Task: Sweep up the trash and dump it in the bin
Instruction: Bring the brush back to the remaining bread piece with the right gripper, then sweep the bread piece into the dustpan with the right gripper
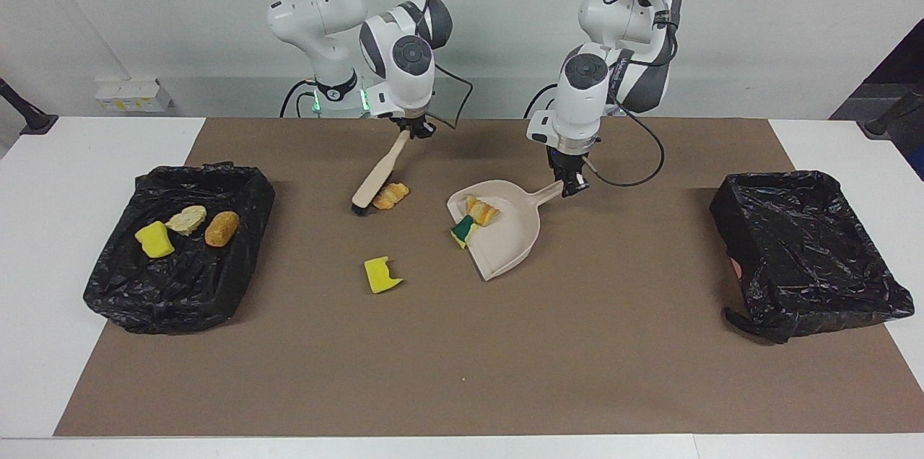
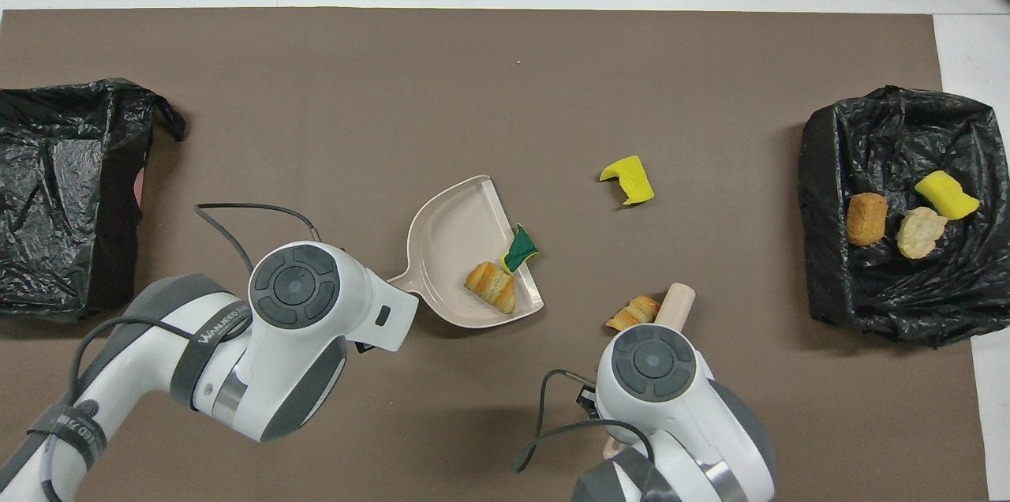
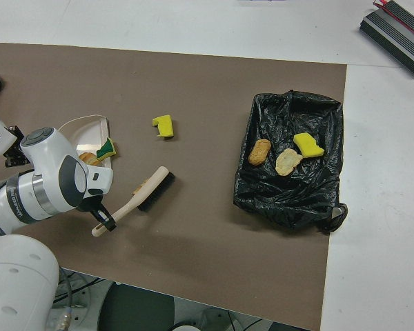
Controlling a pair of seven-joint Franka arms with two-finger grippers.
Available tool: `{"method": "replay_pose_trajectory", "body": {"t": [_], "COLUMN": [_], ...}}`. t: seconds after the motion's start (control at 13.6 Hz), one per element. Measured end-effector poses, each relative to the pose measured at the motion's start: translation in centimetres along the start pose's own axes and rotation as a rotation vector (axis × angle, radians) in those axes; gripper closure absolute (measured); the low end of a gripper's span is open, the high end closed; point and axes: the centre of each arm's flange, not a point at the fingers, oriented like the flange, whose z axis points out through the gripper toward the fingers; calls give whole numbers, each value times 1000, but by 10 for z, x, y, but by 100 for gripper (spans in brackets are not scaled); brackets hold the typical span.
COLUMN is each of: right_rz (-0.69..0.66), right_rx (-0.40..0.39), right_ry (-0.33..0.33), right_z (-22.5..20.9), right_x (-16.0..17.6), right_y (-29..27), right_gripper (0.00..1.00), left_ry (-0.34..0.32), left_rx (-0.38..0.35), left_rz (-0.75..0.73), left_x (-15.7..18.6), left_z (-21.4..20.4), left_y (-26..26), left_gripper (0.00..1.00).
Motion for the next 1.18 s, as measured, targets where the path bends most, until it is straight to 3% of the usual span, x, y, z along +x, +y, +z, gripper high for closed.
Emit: {"method": "replay_pose_trajectory", "body": {"t": [0.29,0.88,1.18], "right_rz": [-12,-143,-267], "right_rx": [84,200,231], "right_ry": [9,-2,16], "right_z": [-1,-21,-37], "right_x": [19,23,-15], "right_y": [-50,-93,-129], "right_gripper": [74,74,74], "left_ry": [3,-4,-5], "left_rx": [2,-3,-3], "left_rz": [7,22,20], "left_x": [0,3,3], "left_z": [3,7,7], "left_y": [1,10,10], "left_gripper": [67,67,67]}}
